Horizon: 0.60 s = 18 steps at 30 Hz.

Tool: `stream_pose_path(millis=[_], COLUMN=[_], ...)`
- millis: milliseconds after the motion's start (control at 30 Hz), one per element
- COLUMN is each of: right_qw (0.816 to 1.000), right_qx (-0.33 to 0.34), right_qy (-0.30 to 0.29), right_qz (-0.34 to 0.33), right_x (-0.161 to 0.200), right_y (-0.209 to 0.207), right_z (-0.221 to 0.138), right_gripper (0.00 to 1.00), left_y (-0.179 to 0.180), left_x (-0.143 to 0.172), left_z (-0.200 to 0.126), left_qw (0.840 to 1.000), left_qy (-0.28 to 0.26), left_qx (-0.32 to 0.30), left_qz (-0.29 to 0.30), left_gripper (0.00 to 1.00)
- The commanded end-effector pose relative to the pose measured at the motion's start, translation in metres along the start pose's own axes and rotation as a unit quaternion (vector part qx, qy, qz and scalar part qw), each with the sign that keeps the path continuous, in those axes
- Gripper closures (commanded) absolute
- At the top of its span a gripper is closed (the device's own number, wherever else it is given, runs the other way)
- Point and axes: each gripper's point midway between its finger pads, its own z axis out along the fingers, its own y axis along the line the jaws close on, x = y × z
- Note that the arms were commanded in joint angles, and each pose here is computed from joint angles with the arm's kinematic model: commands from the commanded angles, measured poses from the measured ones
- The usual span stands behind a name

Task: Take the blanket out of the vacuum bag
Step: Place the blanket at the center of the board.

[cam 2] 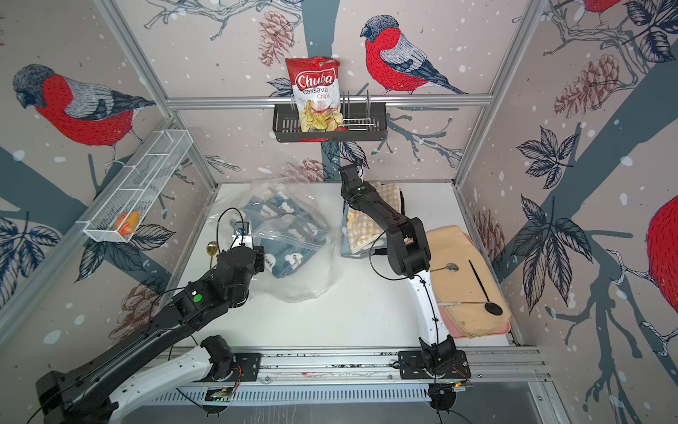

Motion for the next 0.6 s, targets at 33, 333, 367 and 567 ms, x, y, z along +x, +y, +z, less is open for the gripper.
stream_pose_path(millis=[33, 333, 367, 567], right_qw=[0.999, 0.999, 0.999, 0.999], right_qx=[0.001, 0.008, 0.008, -0.002], right_qy=[-0.001, 0.014, 0.008, -0.038], right_qz=[0.04, 0.042, 0.034, -0.002], right_x=[0.003, -0.003, -0.008, -0.041], right_y=[0.0, -0.014, -0.013, -0.009], right_z=[0.012, -0.009, -0.019, -0.102], right_gripper=[0.95, 0.38, 0.36, 0.24], left_y=[-0.002, -0.005, -0.005, -0.002], left_x=[-0.005, -0.005, -0.006, -0.009], left_z=[0.001, 0.001, 0.001, -0.002], left_qw=[1.0, 1.0, 1.0, 1.0], left_qy=[-0.01, -0.008, -0.008, -0.012], left_qx=[0.006, 0.01, 0.011, 0.012], left_qz=[-0.012, -0.011, -0.011, -0.017], left_gripper=[1.0, 1.0, 1.0, 1.0])
